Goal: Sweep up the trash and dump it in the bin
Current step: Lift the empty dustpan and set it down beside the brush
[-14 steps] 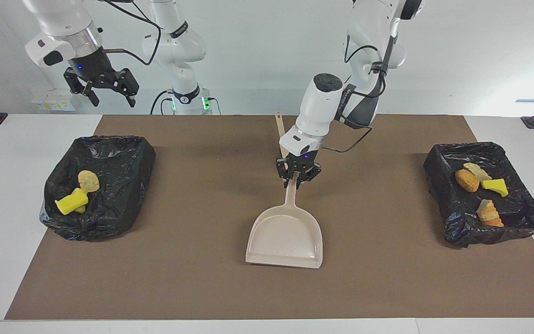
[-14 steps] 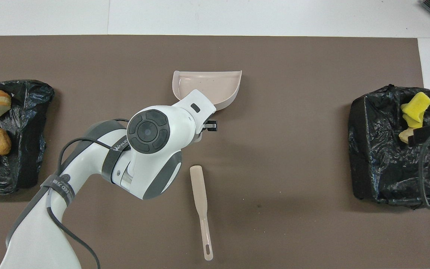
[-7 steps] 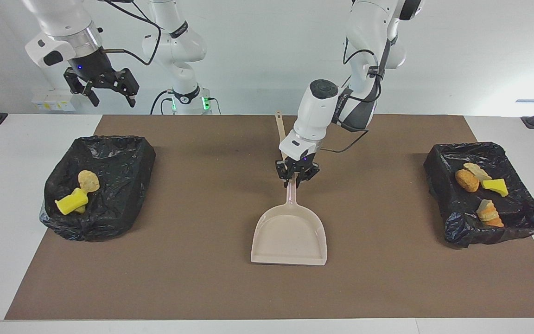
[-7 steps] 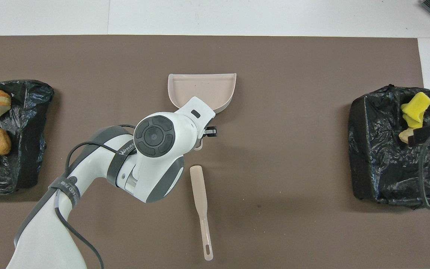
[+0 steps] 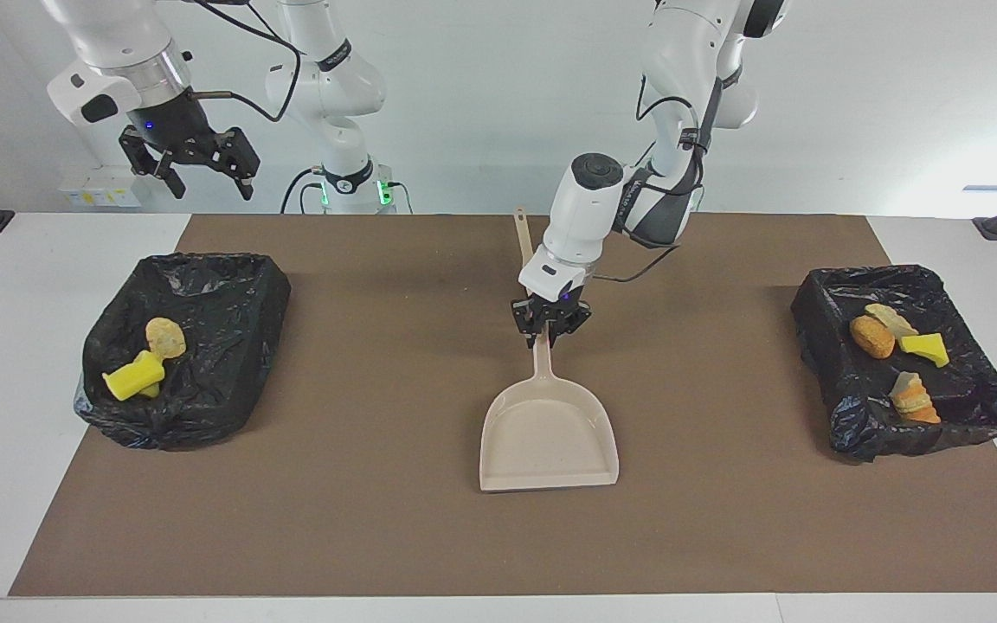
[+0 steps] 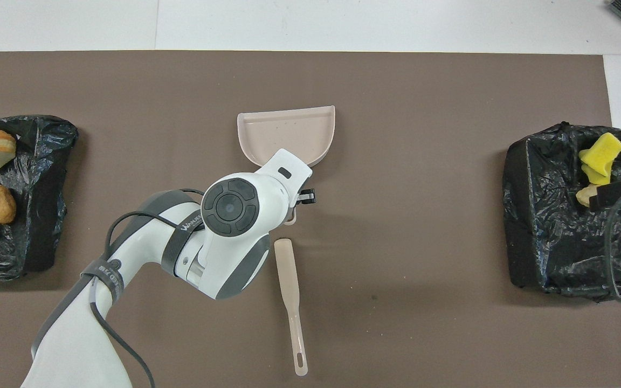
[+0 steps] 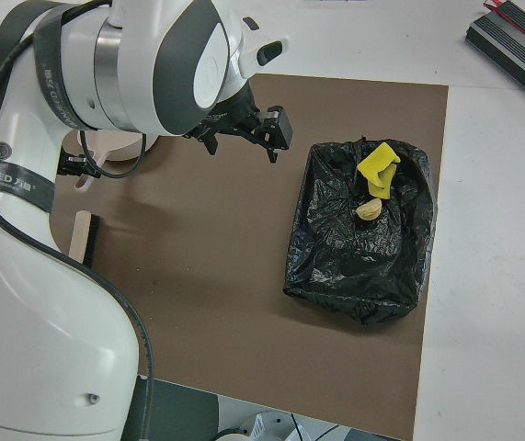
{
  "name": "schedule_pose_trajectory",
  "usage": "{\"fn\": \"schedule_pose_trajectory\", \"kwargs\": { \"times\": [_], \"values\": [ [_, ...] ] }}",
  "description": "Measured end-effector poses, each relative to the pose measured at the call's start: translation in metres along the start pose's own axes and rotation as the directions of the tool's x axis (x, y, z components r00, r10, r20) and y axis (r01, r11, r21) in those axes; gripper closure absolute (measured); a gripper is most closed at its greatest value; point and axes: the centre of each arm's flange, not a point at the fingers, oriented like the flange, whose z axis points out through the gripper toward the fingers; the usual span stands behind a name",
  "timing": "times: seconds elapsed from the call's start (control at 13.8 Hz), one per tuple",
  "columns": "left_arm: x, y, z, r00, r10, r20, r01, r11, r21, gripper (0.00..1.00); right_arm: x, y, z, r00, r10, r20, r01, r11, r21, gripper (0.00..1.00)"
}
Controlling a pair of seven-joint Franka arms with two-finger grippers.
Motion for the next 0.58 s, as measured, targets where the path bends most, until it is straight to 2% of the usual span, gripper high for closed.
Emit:
{"fn": "schedule_pose_trajectory", "kwargs": {
  "times": [0.22, 0.29, 0.43, 0.58],
  "values": [
    [-0.002, -0.004, 0.005, 1.0, -0.017, -0.006, 0.017, 1.0, -0.006, 0.67, 0.0, 0.0, 0.0, 1.0, 0.0, 0.0, 0.0, 1.0, 0.0, 0.0],
    [-0.001, -0.005, 0.005, 0.999, -0.043, -0.003, 0.043, 0.999, -0.01, 0.61, 0.0, 0.0, 0.0, 1.0, 0.0, 0.0, 0.0, 1.0, 0.0, 0.0],
    [0.002, -0.008, 0.004, 0.994, -0.105, 0.004, 0.105, 0.994, -0.025, 0.39, 0.0, 0.0, 0.0, 1.0, 0.0, 0.0, 0.0, 1.0, 0.0, 0.0],
    [0.006, -0.011, 0.001, 0.991, -0.134, -0.001, 0.134, 0.991, -0.028, 0.13, 0.0, 0.0, 0.0, 1.0, 0.0, 0.0, 0.0, 1.0, 0.0, 0.0]
  ]
}}
